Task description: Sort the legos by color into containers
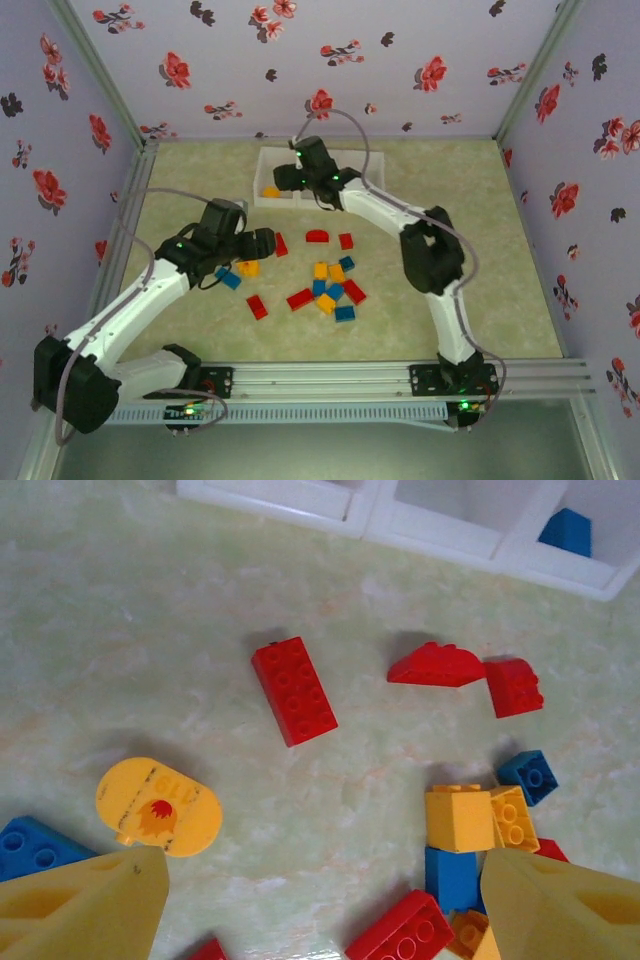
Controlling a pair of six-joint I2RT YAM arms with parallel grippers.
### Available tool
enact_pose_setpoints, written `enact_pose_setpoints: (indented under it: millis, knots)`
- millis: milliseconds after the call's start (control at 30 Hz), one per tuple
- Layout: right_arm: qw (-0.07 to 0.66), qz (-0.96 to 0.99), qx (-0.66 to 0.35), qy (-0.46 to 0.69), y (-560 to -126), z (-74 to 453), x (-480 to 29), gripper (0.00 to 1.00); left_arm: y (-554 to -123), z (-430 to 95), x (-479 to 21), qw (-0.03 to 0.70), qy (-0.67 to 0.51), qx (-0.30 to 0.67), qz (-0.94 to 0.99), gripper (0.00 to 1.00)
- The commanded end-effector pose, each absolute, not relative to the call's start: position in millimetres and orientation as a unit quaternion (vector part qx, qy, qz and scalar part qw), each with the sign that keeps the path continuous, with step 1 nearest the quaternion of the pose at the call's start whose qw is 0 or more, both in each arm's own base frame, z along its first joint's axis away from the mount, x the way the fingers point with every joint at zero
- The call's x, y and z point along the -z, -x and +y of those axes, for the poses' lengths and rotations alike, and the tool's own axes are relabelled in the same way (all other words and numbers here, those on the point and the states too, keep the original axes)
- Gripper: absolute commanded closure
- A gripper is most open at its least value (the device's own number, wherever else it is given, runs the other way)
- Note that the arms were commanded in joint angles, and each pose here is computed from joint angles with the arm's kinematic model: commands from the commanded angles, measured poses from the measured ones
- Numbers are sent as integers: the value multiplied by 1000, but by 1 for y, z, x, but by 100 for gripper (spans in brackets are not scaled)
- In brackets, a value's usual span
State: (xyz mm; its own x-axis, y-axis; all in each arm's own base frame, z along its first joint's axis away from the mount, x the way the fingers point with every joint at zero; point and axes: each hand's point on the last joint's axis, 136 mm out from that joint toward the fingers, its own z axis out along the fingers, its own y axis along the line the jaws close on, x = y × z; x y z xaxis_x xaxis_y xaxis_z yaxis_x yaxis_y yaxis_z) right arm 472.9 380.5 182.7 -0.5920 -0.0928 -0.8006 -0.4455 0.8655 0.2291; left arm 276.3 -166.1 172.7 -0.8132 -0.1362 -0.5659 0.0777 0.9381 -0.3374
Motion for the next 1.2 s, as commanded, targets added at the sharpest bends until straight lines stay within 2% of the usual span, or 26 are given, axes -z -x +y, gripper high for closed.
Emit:
enact_pose_setpoints:
  millis: [0,267,567,833,1167]
  knots:
    - [472,844,-221,125,-454,352,-239,25,-285,-167,-166,313,40,161,935,18]
    - [430,880,-183,81,-384,279,-208,23,-302,-177,-138,317,70,119,938,20]
    - [369,912,-166,70,-331,242,-154,27,-325,-196,-96,285,75,89,952,26]
    - [348,920,-175,46,-307,231,-128,29,-344,-212,-71,262,64,70,960,29]
    - [349,918,-187,38,-304,234,-125,29,-358,-210,-50,236,55,9,970,33]
